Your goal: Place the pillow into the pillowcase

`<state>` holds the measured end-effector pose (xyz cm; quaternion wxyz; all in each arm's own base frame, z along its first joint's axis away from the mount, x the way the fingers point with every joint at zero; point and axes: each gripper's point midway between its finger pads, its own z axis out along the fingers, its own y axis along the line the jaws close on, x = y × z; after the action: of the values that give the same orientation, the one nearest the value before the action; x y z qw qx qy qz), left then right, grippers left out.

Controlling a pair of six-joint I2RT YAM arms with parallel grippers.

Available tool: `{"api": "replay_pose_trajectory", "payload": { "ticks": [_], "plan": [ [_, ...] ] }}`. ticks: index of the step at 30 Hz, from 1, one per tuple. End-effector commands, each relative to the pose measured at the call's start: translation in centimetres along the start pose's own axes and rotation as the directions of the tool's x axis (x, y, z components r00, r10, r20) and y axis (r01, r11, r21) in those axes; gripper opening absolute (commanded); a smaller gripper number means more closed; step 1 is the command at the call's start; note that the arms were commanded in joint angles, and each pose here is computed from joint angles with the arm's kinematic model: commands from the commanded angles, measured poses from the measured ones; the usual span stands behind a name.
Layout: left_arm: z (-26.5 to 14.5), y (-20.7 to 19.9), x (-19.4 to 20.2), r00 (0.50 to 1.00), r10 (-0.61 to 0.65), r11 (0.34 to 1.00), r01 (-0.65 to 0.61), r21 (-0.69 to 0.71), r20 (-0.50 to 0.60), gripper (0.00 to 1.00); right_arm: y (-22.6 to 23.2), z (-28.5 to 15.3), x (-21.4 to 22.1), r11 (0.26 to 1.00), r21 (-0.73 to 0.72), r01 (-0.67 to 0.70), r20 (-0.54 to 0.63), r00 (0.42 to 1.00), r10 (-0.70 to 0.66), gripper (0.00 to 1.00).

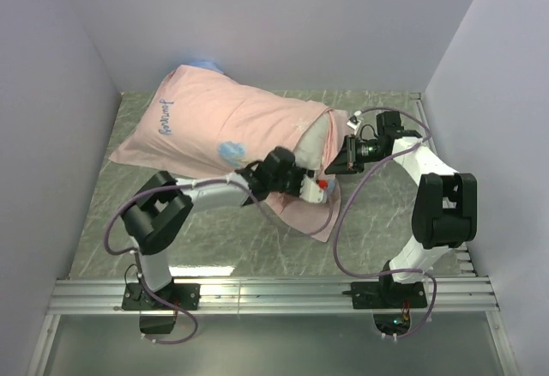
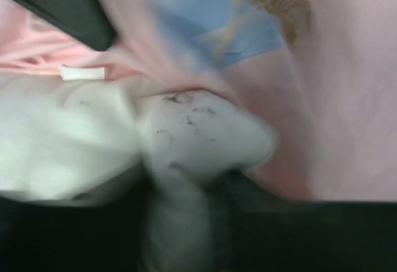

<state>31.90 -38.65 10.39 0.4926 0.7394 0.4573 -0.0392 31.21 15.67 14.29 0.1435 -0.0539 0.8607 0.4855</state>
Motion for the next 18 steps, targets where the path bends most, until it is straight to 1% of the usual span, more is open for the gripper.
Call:
{"api": "replay_pose_trajectory", "payload": {
  "ticks": [1,2,3,4,5,6,7,8,9,10,11,12,13,14,16,17,18],
  "plan": [
    [-1.2,8.8,-0.7,0.964,-0.258,0.963,0.261,-0.058,0.063,0.32,1.5,-0.4,1.9,0.998,-0.061,0.007,-0.047,0.999,-0.01,0.0],
    [-1.1,8.6,-0.5,0.922,-0.382,0.924,0.383,-0.007,0.062,0.22,1.5,-0.4,2.3,0.998,-0.059,-0.008,-0.058,0.998,0.005,0.0],
    [-1.2,9.5,-0.4,0.897,-0.438,0.899,0.439,-0.001,0.066,0.13,1.6,-0.5,2.5,0.998,-0.056,-0.009,-0.06,0.998,0.006,0.0],
    [-1.4,10.6,0.0,0.87,-0.49,0.872,0.489,0.034,0.061,0.0,1.5,-0.6,2.6,0.998,-0.057,0.016,-0.059,0.998,-0.02,0.0],
    [-1.4,11.0,0.2,0.826,-0.561,0.828,0.559,0.044,0.058,0.0,1.6,-0.6,2.8,0.998,-0.061,0.016,-0.061,0.998,-0.019,0.0],
    [-1.6,12.9,-0.1,0.803,-0.59,0.807,0.59,0.033,0.084,0.0,1.8,-0.7,2.8,0.997,-0.07,0.017,-0.058,0.998,-0.021,0.0],
    [-0.3,12.0,1.7,0.774,-0.633,0.774,0.631,0.042,0.031,0.0,1.9,-0.7,2.8,0.997,-0.079,0.016,-0.057,0.998,-0.021,0.0],
    [0.3,11.0,2.6,0.731,-0.682,0.73,0.682,0.05,-0.026,0.0,2.2,-0.8,2.8,0.996,-0.091,0.017,-0.057,0.998,-0.022,0.0],
    [1.0,10.4,3.2,0.707,-0.704,0.705,0.707,0.057,-0.06,0.0,2.4,-0.8,2.8,0.995,-0.1,0.018,-0.056,0.998,-0.023,0.0],
    [1.5,10.6,3.4,0.692,-0.718,0.69,0.722,0.052,-0.073,0.0,3.1,-1.0,2.7,0.992,-0.127,0.015,-0.052,0.998,-0.022,0.0],
    [3.0,8.7,4.7,0.636,-0.762,0.634,0.771,0.056,-0.125,0.0,3.6,-1.1,2.6,0.989,-0.145,0.022,-0.046,0.999,-0.029,0.0],
    [3.6,7.8,5.3,0.607,-0.78,0.607,0.793,0.051,-0.149,0.0,4.4,-1.4,2.4,0.986,-0.165,0.012,-0.034,0.999,-0.018,0.0],
    [4.4,6.7,5.6,0.591,-0.787,0.591,0.804,0.055,-0.177,0.0,4.9,-1.7,2.2,0.983,-0.181,0.015,-0.024,1.0,-0.019,0.0],
    [5.6,4.7,6.8,0.552,-0.802,0.558,0.829,0.045,-0.228,0.0,5.4,-1.8,1.8,0.981,-0.189,0.041,-0.006,0.999,-0.043,0.0],
    [6.6,2.1,7.4,0.524,-0.801,0.534,0.844,0.052,-0.287,0.0,6.6,-2.4,1.3,0.978,-0.204,0.052,0.019,0.999,-0.049,0.0],
    [7.2,0.3,8.1,0.508,-0.797,0.52,0.852,0.054,-0.328,0.0,7.2,-2.7,0.8,0.974,-0.215,0.077,0.04,0.997,-0.071,0.0],
    [7.3,-0.8,8.5,0.502,-0.789,0.517,0.854,0.057,-0.354,0.0,7.6,-2.9,0.5,0.972,-0.22,0.085,0.052,0.996,-0.075,0.0]
  ]
}}
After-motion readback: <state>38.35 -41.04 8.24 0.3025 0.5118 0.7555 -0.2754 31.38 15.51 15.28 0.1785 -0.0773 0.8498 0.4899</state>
